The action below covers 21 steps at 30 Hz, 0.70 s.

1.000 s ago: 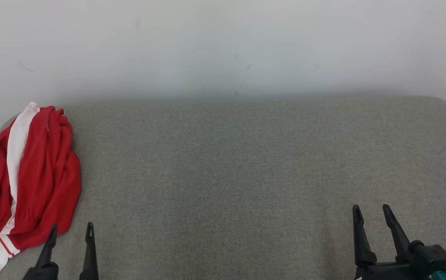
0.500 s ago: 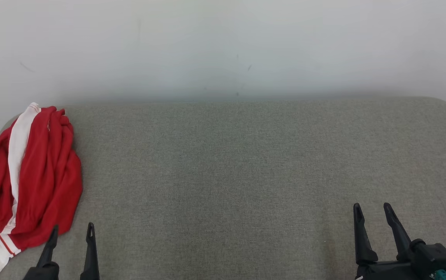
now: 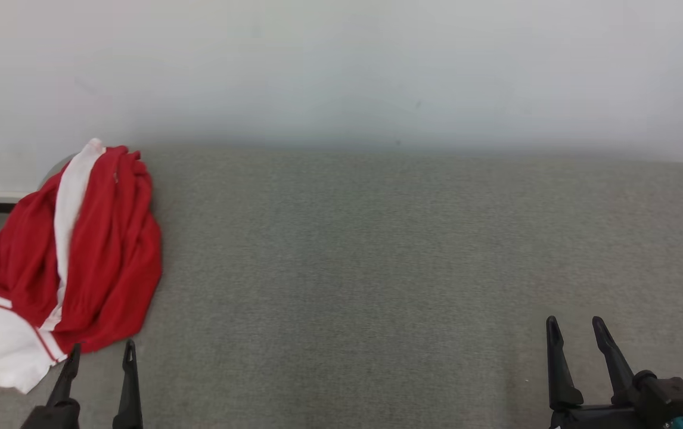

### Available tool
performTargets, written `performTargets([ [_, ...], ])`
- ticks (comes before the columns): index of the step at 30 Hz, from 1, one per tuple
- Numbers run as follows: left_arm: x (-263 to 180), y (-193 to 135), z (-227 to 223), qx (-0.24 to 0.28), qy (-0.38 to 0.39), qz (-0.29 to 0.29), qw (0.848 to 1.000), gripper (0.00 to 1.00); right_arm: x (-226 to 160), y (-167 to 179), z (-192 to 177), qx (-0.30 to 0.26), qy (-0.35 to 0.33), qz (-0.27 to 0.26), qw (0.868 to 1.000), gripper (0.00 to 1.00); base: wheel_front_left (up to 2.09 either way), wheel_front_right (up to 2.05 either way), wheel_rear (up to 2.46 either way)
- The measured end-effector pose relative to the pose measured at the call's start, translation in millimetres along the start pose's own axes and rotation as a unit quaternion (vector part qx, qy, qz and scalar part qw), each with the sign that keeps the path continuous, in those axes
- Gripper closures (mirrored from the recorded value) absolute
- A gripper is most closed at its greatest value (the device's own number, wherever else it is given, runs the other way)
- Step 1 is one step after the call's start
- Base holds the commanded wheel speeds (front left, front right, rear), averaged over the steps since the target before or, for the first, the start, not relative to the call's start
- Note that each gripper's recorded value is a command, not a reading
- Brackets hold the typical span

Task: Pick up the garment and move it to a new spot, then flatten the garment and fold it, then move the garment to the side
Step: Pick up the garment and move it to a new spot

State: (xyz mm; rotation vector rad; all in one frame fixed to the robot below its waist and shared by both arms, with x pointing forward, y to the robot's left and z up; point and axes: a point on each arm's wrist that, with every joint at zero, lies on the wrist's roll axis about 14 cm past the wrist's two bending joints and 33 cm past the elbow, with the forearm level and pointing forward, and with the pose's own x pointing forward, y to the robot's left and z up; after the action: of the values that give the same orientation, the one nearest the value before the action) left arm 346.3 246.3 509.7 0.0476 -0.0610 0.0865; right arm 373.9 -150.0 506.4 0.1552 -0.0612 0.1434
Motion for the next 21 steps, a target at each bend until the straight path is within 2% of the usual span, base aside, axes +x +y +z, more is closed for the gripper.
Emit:
performTargets([
  [10,-27.2,47.6,-7.0,-0.004,0.014,0.074,0.997,0.00,22.6,37.6,-17.2,0.007,0.024,0.058,0.998,0.00,0.00,0.00,0.00],
  [21,-73.3,98.1,-11.5,-0.001,0.025,0.163,0.986,0.00,46.0,92.0,-33.6,0.014,0.044,0.136,0.990,0.00,0.00,0.00,0.00],
])
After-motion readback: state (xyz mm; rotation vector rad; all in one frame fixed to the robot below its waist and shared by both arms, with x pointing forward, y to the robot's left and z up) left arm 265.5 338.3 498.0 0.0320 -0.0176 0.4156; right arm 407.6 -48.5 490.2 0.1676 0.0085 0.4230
